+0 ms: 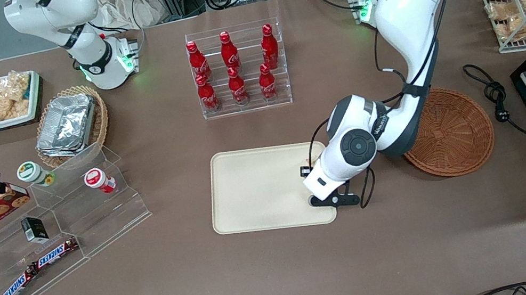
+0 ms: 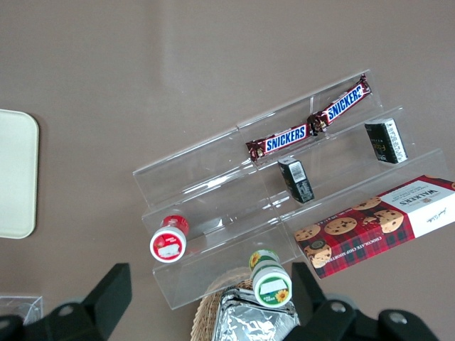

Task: Place sandwich from basket to tray

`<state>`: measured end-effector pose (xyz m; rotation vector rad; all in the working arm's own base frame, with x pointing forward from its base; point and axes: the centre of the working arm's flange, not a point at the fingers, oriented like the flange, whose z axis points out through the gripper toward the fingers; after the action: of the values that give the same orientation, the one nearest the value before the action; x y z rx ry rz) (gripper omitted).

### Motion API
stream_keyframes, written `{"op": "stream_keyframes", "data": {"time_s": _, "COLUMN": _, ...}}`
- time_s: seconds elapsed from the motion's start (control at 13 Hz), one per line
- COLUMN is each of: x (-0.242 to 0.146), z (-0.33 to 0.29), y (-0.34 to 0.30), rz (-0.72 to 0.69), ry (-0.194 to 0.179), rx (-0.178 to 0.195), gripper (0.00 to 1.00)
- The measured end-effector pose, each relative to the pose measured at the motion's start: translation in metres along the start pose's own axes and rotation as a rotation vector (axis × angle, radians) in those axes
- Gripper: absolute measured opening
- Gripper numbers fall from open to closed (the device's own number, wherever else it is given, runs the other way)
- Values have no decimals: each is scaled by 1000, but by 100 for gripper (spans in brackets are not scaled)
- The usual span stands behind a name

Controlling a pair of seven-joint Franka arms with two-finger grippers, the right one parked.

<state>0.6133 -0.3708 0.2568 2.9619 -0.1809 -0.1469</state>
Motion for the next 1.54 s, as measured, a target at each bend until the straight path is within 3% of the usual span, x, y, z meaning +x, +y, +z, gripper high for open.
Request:
{"op": "stream_keyframes", "data": {"time_s": 0.31, "x": -2, "z": -47, "y": 6, "rz": -19, "ry": 7, "rx": 8, "gripper": 98}}
{"op": "stream_keyframes", "data": {"time_s": 0.54, "x": -12, "z": -127, "y": -10, "rz": -54, "ry": 8, "rx": 37, "gripper": 99}}
{"op": "stream_keyframes", "data": {"time_s": 1.0, "x": -49, "z": -269, "y": -117, "rz": -109, "ry": -46, "rx": 106, "gripper": 99}}
{"op": "stream_keyframes", "data": {"time_s": 1.38, "x": -62, "z": -337, "y": -225, "rz": -125, "ry": 17, "rx": 101, "gripper": 99}}
{"op": "stream_keyframes", "data": {"time_s": 1.54, "x": -72, "z": -352, "y": -261, "rz": -96, "ry": 8, "rx": 105, "gripper": 99}}
